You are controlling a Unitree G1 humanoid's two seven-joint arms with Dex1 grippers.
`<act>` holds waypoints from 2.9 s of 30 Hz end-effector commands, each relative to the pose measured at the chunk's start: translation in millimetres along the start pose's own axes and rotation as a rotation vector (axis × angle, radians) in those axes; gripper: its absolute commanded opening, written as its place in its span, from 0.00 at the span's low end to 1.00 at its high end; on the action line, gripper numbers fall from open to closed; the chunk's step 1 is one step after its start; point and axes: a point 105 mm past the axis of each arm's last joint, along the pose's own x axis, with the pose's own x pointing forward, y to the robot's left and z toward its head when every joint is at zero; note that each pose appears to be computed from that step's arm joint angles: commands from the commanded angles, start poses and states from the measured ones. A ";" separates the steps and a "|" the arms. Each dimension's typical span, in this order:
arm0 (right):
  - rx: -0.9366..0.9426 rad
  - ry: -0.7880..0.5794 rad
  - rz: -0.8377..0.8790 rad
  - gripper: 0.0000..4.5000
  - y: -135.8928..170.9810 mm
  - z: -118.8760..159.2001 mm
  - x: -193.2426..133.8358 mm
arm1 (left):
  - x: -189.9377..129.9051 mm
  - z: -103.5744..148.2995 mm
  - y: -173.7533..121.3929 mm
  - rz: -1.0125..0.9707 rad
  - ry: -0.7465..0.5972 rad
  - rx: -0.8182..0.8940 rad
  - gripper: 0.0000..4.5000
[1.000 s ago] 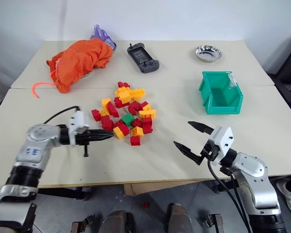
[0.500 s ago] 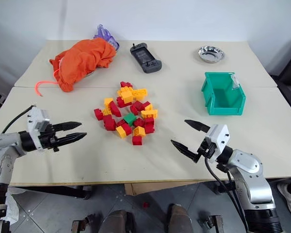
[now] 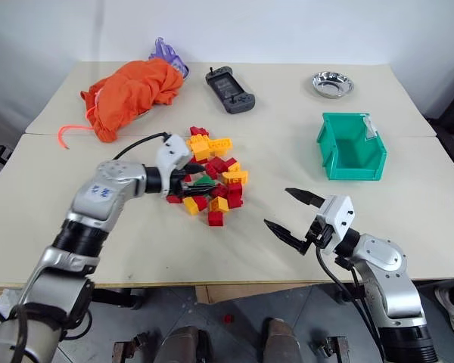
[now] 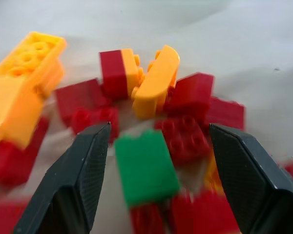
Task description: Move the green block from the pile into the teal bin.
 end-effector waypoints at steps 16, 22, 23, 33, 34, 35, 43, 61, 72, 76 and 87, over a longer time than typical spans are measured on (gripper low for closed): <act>-0.021 -0.035 -0.070 1.00 5.9 14.7 -4.2 | -9.4 -29.2 17.2 -0.037 0.206 -0.014 0.62; -0.027 -0.029 -0.083 1.00 5.2 13.2 -5.3 | 0.7 -15.1 18.9 -0.046 0.109 -0.029 0.32; -0.028 -0.026 -0.088 1.00 4.9 12.8 -6.3 | 0.4 -11.9 18.8 -0.057 0.093 -0.021 0.32; -0.035 0.032 -0.191 1.00 -1.2 7.4 -32.3 | -14.4 69.4 -7.3 -0.395 -0.130 0.276 0.32; -0.037 0.044 -0.211 1.00 -3.1 6.6 -37.8 | -7.8 76.5 -18.7 -0.448 -0.142 0.303 0.32; -0.041 0.062 -0.248 1.00 -6.3 4.5 -47.7 | 5.8 82.6 -36.3 -0.518 -0.143 0.352 0.32; -0.063 0.167 -0.414 1.00 -12.2 -4.2 -94.6 | 93.3 87.0 -105.5 -0.594 -0.097 0.497 0.32; 0.082 0.411 -0.162 1.00 -26.0 -13.4 -88.8 | 17.3 46.3 -50.4 -0.560 -0.405 0.332 0.99; 0.145 0.597 -0.014 1.00 -34.9 -42.5 -27.3 | -82.1 -6.4 -42.0 -0.413 -0.397 0.294 0.99; 0.177 0.662 0.052 1.00 -32.1 -56.2 -28.3 | -94.7 -16.3 -56.9 -0.410 -0.374 0.256 0.99; 0.143 0.564 0.012 0.48 -46.7 -49.3 -24.8 | -88.4 -15.9 -68.3 -0.393 -0.413 0.211 1.00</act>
